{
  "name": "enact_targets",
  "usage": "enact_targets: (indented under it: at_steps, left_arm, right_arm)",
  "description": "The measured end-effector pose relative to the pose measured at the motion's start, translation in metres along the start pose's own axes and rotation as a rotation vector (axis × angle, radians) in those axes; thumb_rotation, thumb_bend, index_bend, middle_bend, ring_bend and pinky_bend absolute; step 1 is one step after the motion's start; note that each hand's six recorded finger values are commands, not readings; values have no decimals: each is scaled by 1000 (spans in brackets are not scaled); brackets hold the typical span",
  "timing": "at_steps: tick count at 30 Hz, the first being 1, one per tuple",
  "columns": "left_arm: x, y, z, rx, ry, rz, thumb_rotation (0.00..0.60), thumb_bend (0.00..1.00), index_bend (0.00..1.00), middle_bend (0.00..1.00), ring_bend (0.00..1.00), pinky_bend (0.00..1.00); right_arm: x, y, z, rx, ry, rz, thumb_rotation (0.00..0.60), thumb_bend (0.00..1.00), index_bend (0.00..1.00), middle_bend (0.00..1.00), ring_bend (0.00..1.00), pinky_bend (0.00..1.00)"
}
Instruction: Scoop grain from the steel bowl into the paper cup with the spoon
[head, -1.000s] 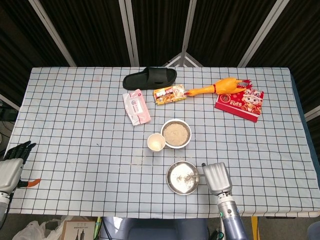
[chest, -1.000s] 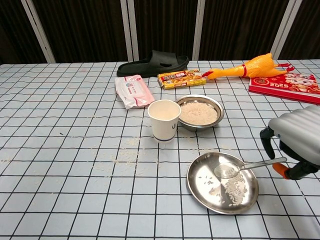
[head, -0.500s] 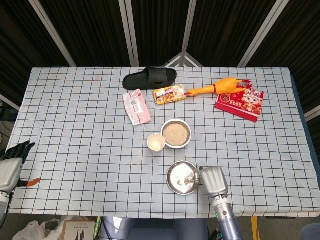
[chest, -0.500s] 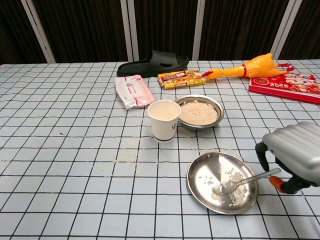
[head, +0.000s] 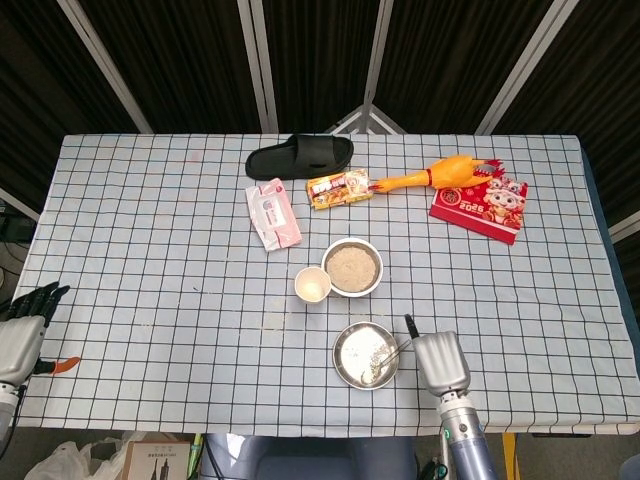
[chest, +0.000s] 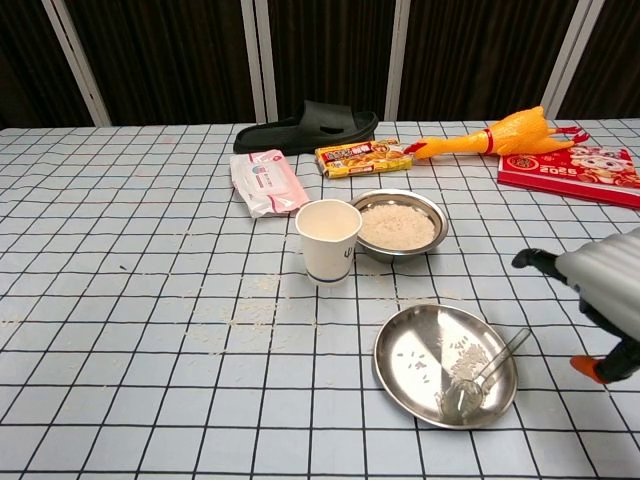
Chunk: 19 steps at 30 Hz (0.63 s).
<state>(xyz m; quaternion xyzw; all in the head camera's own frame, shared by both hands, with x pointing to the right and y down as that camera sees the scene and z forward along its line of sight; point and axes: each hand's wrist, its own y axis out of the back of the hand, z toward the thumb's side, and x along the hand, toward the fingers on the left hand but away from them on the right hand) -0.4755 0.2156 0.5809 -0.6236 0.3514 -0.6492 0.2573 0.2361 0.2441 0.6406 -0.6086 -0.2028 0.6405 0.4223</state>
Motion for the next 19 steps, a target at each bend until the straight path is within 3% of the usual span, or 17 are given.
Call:
enact_targets:
  at_steps: [5,8,11,12,14,19]
  left_arm:
    - [-2,4,4,-12,-21,29,600,10,0,0,0,0]
    - [-3,6,9,-17,-49,61,600,9,0,0,0,0]
    - [-5,9,14,-19,-80,103,600,1,0,0,0,0]
    - [-5,10,15,-20,-88,116,600,0,0,0,0,0]
    - [-6,9,15,-18,-98,141,600,0,0,0,0,0]
    - [-6,7,15,4,-99,171,600,0,0,0,0,0]
  right_arm:
    - [9,20,-36,-31,-40,-99,600,315,145,624,668,839]
    - [19,27,-64,-62,-73,-144,600,315,111,492,518,718]
    - [31,29,-92,-100,-97,-167,600,316,13,262,259,499]
    - [35,30,-101,-110,-102,-169,600,315,0,163,154,425]
    - [44,29,-119,-124,-111,-168,600,301,0,40,33,331]
    - [69,24,-166,-128,-123,-166,600,256,0,0,0,222]
